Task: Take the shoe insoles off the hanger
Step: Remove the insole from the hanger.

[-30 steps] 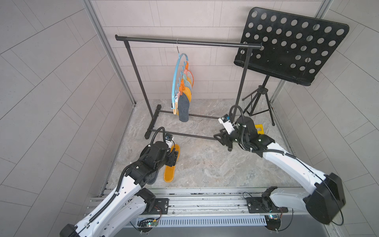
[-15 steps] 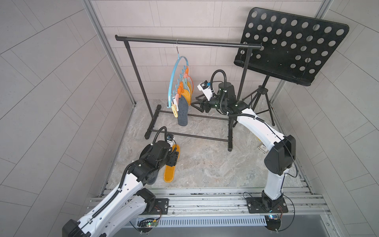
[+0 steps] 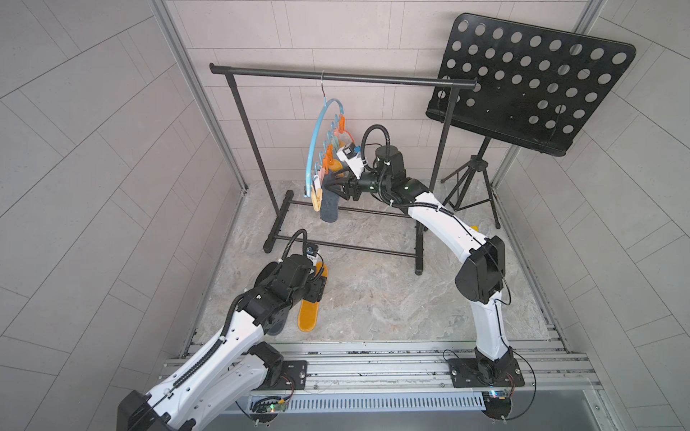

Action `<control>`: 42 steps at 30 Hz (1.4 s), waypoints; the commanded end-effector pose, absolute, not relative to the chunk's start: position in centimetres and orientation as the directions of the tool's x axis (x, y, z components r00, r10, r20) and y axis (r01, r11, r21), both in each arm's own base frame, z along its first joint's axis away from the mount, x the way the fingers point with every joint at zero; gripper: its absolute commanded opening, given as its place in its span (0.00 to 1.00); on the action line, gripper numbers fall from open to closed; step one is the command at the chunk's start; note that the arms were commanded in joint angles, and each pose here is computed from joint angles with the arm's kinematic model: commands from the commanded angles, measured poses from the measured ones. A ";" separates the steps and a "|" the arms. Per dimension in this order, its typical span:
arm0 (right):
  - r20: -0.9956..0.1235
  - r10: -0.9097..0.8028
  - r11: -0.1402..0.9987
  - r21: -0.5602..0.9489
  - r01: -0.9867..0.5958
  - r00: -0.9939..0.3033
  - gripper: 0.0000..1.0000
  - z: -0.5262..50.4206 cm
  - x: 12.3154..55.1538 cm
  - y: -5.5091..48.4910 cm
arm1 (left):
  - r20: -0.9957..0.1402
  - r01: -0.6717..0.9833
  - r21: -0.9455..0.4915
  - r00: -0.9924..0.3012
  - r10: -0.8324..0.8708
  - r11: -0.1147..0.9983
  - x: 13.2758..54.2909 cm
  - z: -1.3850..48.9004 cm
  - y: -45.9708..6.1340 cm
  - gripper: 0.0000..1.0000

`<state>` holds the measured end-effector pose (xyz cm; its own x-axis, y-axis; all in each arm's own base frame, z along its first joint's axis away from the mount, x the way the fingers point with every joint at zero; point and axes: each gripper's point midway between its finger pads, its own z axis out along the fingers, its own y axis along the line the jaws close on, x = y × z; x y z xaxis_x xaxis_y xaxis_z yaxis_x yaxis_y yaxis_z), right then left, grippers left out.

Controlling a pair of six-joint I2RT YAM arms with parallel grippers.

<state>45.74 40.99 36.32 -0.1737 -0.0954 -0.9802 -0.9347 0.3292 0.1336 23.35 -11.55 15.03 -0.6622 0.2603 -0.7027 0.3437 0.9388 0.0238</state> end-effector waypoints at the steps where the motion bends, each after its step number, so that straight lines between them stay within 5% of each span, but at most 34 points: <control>1: -0.985 -0.082 0.339 0.114 -0.934 -0.149 0.57 36.4 46.8 41.0 | -0.706 0.344 0.022 -0.660 0.258 0.939 23.1 15.1 -11.6 0.73; 11: -0.970 -0.100 0.273 0.187 -0.944 -0.221 0.48 32.8 46.1 42.1 | -0.703 0.357 0.026 -0.657 0.271 0.934 23.0 15.0 -11.9 0.73; 28: -0.998 -0.013 0.328 0.056 -0.943 -0.064 0.57 39.7 47.1 40.0 | -0.697 0.363 0.028 -0.660 0.278 0.931 23.0 14.8 -12.1 0.73; 42: -0.982 -0.054 0.275 0.159 -0.948 -0.180 0.58 34.1 47.4 42.1 | -0.691 0.373 0.026 -0.664 0.286 0.928 22.9 14.6 -12.3 0.73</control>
<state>48.03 40.98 35.66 -0.1622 -0.0425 -0.9858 -0.9372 0.3192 0.1405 23.03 -12.24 14.79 -0.6597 0.2844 -0.6956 0.3719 0.9279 0.0268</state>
